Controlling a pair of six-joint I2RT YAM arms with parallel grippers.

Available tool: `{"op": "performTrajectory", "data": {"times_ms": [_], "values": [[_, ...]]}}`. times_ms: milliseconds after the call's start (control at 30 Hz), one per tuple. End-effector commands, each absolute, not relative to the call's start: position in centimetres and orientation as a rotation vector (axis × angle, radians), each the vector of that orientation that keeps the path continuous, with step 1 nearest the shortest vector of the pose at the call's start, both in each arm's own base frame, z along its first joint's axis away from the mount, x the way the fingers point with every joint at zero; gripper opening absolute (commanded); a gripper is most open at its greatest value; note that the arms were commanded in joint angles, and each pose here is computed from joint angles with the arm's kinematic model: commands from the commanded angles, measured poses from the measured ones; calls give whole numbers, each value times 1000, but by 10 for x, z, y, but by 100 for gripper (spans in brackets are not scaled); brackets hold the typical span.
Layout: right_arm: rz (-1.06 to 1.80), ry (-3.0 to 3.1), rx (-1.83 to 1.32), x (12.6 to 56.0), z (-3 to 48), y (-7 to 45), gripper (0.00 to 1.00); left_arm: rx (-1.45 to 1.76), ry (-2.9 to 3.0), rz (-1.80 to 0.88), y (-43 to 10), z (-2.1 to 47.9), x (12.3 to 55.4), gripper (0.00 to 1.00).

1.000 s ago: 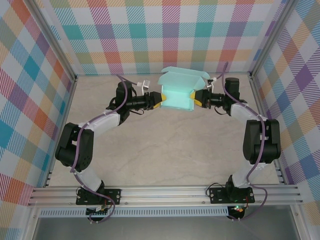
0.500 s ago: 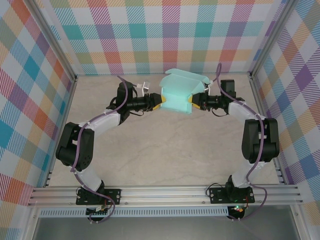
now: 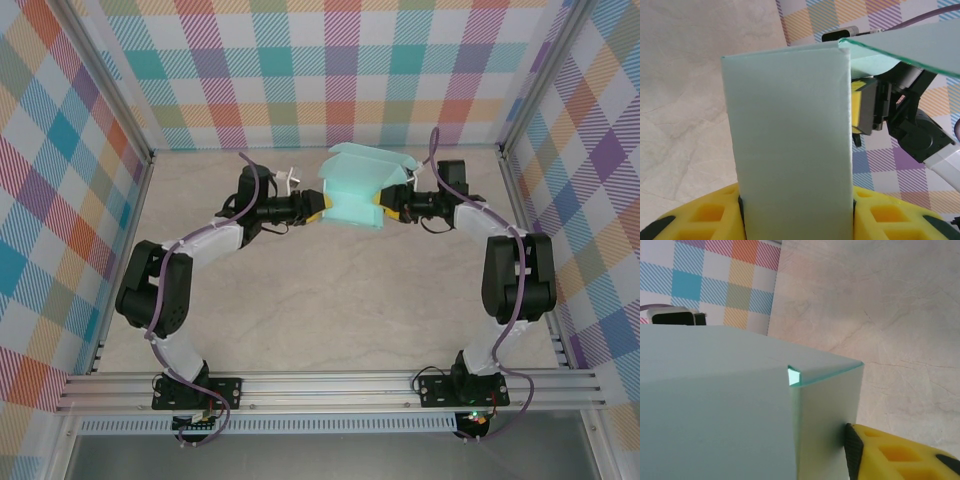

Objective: Fold the paper box

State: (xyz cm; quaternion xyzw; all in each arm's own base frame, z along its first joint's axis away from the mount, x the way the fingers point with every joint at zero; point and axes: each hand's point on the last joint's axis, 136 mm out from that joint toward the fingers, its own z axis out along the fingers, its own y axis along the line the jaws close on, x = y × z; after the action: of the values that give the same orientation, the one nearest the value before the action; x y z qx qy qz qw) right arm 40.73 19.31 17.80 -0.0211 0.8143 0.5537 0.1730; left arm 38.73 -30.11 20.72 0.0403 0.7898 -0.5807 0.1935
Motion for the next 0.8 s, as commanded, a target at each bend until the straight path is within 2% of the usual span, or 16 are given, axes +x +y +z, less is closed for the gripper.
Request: {"op": "performTrajectory", "data": {"times_ms": [0,200,533,767], "values": [[1744,2189,-181,399,208,210,61,178,2208,-1677,-315,212,380,22],[1839,2139,-161,400,216,200,68,89,2153,-1751,-308,222,394,22],[1873,2117,-38,415,204,190,68,24,2056,-1878,-308,249,399,22],[1880,2087,-23,419,208,183,68,25,2062,-1878,-309,250,397,22]]}}
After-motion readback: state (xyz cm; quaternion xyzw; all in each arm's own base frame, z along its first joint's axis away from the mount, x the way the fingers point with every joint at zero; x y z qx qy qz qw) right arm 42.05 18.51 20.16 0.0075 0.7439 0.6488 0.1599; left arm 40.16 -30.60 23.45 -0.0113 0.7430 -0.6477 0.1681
